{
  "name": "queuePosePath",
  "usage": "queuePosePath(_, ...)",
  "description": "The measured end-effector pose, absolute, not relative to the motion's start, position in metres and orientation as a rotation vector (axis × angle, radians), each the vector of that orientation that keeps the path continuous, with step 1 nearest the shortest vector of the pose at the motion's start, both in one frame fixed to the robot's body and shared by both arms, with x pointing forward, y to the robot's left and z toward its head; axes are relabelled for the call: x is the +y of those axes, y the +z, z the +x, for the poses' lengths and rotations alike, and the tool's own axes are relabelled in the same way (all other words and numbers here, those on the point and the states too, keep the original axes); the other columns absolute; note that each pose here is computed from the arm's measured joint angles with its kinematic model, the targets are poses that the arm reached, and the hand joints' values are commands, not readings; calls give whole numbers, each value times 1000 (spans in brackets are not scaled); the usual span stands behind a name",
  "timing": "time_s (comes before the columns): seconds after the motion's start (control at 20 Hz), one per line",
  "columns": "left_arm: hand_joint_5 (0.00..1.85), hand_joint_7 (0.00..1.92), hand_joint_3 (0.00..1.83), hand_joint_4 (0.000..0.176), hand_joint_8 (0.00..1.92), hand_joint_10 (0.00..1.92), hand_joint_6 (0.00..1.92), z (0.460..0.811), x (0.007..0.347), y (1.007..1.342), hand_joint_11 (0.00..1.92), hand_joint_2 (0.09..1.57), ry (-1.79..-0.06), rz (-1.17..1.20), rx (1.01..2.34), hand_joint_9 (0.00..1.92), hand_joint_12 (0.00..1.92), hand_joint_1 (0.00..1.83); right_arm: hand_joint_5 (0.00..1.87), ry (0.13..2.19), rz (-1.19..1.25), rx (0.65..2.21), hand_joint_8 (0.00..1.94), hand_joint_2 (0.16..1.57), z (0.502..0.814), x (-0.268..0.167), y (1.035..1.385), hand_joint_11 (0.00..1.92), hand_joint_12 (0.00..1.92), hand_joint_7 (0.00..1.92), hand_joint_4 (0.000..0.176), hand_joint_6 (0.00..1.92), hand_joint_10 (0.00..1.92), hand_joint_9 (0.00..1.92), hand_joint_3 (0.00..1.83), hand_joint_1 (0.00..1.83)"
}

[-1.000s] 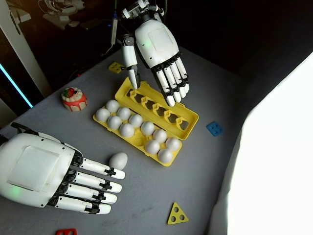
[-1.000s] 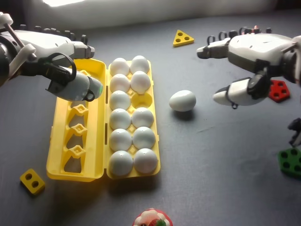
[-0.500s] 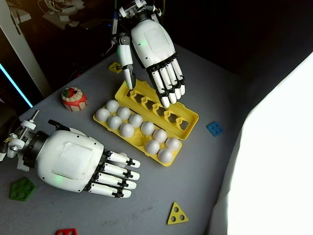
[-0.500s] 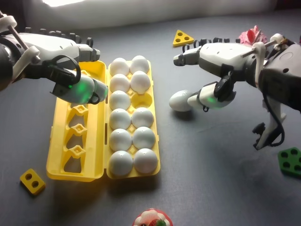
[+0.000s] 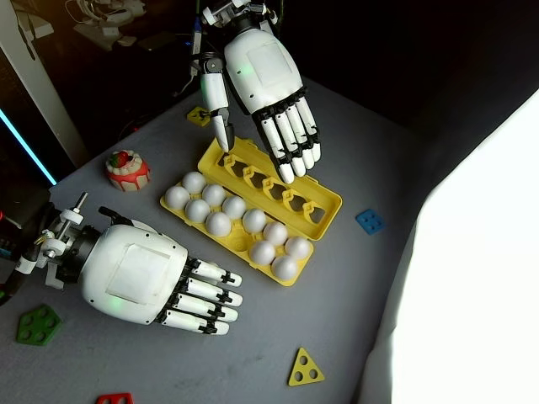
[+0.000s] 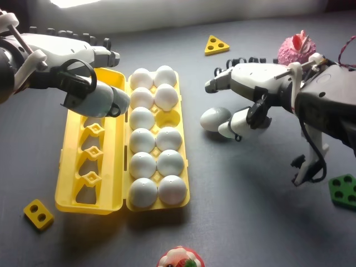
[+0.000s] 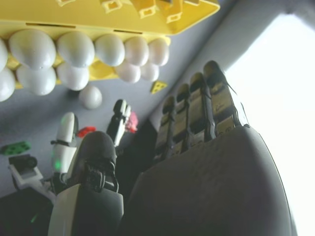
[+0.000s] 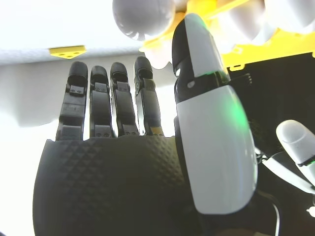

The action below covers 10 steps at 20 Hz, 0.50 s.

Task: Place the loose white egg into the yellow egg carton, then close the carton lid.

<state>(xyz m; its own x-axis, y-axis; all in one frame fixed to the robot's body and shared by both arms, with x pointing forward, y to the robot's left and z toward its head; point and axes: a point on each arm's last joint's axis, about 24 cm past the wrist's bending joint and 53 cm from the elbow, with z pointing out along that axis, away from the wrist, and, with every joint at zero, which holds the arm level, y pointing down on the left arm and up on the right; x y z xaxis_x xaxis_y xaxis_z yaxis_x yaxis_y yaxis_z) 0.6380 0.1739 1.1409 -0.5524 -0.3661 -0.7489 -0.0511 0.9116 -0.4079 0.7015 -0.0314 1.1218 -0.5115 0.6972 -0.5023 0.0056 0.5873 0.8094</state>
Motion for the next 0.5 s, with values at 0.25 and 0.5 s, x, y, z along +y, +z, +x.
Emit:
queuePosePath(0.25, 68, 100, 0, 2, 0, 1, 1, 638, 173, 1141, 0, 1383, -432, -300, 2132, 97, 417, 172, 418, 983, 571, 1932, 1, 1102, 703, -26, 1117, 0, 250, 147, 0, 11, 1, 100, 0, 1116)
queuePosePath(0.5, 90, 136, 2, 4, 6, 6, 6, 638, 174, 1140, 0, 1385, -433, -307, 2134, 118, 476, 192, 390, 970, 585, 1944, 6, 1107, 705, -27, 1106, 0, 301, 157, 0, 0, 6, 104, 3, 1100)
